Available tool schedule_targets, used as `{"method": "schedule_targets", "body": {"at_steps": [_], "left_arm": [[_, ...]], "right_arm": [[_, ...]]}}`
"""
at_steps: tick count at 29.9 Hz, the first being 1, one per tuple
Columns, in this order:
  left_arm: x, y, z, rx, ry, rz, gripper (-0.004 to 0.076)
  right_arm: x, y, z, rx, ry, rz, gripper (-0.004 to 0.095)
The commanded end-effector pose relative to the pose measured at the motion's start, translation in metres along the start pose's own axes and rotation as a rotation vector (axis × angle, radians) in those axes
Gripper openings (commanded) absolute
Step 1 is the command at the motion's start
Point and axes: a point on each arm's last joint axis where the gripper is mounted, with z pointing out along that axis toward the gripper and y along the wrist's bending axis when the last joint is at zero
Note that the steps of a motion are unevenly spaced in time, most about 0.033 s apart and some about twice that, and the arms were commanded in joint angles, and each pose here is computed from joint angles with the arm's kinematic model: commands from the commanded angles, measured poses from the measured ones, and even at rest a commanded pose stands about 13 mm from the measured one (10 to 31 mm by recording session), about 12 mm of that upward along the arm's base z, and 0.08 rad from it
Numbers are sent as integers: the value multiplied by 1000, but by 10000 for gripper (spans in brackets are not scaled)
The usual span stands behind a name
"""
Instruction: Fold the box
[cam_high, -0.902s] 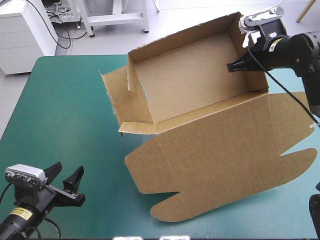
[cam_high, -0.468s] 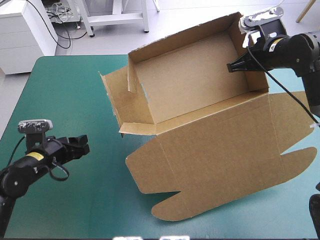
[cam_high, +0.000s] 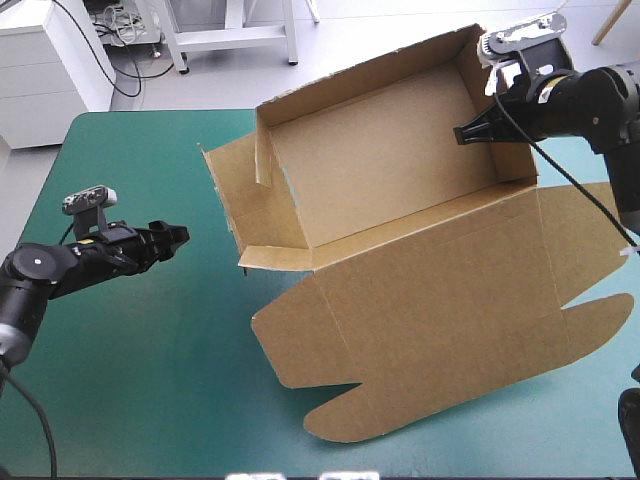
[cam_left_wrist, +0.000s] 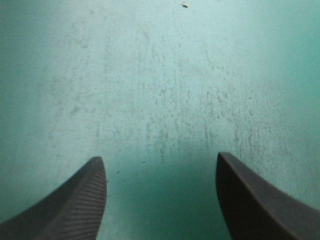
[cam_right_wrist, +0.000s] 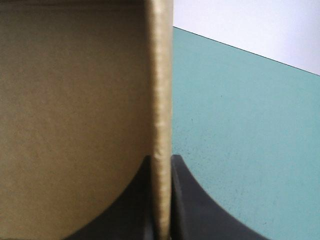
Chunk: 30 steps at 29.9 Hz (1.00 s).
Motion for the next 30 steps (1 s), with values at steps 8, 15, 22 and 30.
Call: {"method": "schedule_targets", "body": {"at_steps": [8,15,22,30], "left_arm": [[-13,6,66,425,-21,-179,459],[-9,-18,76,697,-27,-138,459],[-13,-37,63,885,-84,-106,459],[-8,-59,56,935,-68,-56,459]], "right_arm": [[-11,3,-27,-28,-143,20,-22],[-11,2,-22,-25,-132,19,-22],[-11,2,1,-37,-86,25,-21],[-11,3,29,-48,-30,28,-21]]}}
